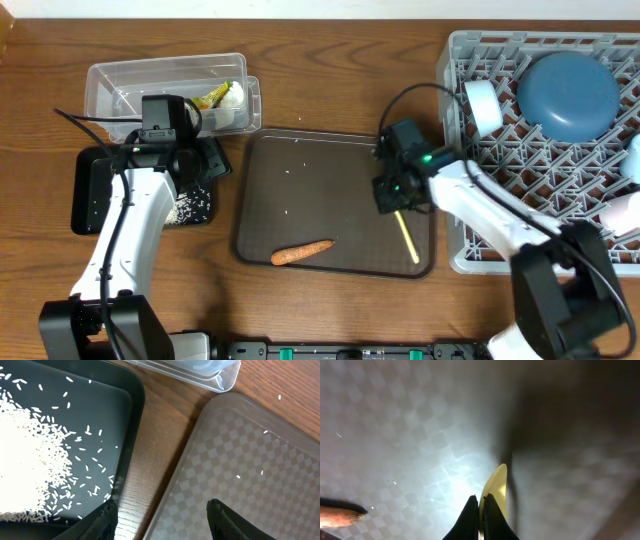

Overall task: Sort waste into correct bins and load items into the dishwasher rack
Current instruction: 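Lift the yellow spoon with the right gripper and carry it to the rack, then set the spoon upright in the rack front and open the right gripper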

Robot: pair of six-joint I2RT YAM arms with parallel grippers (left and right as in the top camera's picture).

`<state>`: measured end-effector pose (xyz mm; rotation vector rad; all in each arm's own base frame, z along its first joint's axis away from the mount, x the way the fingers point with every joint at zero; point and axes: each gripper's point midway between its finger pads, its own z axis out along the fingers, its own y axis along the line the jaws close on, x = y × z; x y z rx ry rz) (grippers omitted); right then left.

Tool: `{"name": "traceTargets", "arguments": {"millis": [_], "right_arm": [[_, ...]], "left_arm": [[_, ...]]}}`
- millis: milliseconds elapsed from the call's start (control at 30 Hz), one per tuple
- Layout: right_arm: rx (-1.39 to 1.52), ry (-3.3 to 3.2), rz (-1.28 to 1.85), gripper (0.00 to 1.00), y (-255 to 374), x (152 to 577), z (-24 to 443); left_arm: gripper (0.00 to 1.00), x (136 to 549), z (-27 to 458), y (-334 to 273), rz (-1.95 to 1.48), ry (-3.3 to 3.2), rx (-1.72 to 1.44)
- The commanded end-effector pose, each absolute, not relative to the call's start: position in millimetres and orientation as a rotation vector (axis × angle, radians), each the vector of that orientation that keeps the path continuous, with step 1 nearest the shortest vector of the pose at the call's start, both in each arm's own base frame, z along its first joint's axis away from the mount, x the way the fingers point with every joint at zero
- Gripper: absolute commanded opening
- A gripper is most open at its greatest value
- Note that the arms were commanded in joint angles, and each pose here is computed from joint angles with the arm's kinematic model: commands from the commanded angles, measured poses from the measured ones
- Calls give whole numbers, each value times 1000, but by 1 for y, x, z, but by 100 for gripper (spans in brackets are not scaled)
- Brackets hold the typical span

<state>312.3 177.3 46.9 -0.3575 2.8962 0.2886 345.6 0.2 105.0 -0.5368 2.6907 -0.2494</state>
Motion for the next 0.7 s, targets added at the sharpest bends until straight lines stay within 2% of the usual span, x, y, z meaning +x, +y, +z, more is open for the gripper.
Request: {"name": "traceTargets", "arguments": {"millis": [0, 300, 667], "right_arm": [[-360, 2717, 290, 1, 173, 343, 107], [-186, 2595, 269, 1, 122, 368, 172], [40, 2628, 162, 1, 36, 376, 164]], "left_arm": [[60, 348, 108, 1, -242, 2683, -533], [60, 349, 108, 1, -242, 2682, -533], [60, 348, 108, 1, -242, 2683, -533]]}}
